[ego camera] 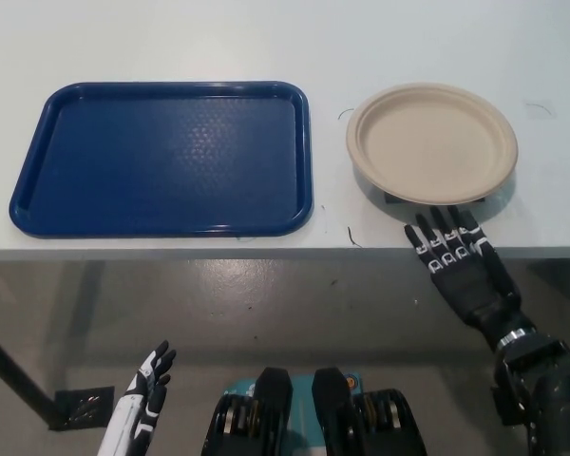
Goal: Use the right hand to pick up a plate from a leveled surface and place it into a tray on the left side
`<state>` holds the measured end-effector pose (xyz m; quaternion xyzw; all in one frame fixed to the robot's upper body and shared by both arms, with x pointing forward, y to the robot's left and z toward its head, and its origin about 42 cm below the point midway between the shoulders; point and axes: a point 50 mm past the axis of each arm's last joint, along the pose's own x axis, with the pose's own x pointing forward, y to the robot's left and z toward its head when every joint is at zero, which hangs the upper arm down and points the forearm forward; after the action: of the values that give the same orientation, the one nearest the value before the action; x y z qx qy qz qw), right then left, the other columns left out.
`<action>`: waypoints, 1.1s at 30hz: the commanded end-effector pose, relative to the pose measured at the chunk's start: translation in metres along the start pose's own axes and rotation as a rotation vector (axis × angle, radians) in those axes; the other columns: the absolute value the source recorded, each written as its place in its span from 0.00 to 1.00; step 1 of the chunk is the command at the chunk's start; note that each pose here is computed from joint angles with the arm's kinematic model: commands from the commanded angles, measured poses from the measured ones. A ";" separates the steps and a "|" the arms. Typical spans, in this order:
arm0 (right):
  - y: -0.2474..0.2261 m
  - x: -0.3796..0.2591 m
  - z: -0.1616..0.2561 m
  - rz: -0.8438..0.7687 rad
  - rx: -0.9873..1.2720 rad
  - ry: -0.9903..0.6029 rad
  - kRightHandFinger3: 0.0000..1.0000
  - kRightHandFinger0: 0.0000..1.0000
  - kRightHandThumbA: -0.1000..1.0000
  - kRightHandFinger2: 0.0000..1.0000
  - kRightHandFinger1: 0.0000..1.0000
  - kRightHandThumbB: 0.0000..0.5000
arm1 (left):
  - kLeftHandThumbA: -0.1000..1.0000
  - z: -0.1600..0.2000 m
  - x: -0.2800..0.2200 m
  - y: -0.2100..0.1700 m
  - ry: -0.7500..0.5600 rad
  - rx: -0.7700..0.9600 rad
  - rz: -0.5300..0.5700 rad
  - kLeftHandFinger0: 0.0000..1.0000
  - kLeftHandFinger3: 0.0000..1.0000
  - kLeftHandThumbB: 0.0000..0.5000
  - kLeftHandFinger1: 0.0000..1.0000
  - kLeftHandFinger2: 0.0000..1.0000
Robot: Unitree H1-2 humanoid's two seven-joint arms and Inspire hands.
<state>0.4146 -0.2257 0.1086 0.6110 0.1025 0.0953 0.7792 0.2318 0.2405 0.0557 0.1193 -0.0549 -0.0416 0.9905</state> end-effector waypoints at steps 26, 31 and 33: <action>0.053 0.072 0.025 -0.370 -0.232 -0.013 0.62 0.00 0.89 0.43 0.05 0.00 | 0.99 0.011 0.006 0.004 -0.069 0.026 -0.014 1.00 1.00 0.06 1.00 1.00; 0.049 0.068 0.026 -0.369 -0.211 -0.016 0.72 0.00 0.87 0.50 0.11 0.00 | 0.98 0.010 0.007 0.004 -0.066 0.022 -0.014 1.00 1.00 0.08 1.00 1.00; 0.049 0.066 0.026 -0.379 -0.203 -0.021 0.74 0.00 0.85 0.51 0.14 0.00 | 0.98 0.011 0.007 0.004 -0.068 0.022 -0.014 1.00 1.00 0.08 1.00 1.00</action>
<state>0.4842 -0.2158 0.1588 0.5168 0.1768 -0.0134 0.8375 0.2334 0.2396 0.0565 0.1220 -0.0567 -0.0457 0.9899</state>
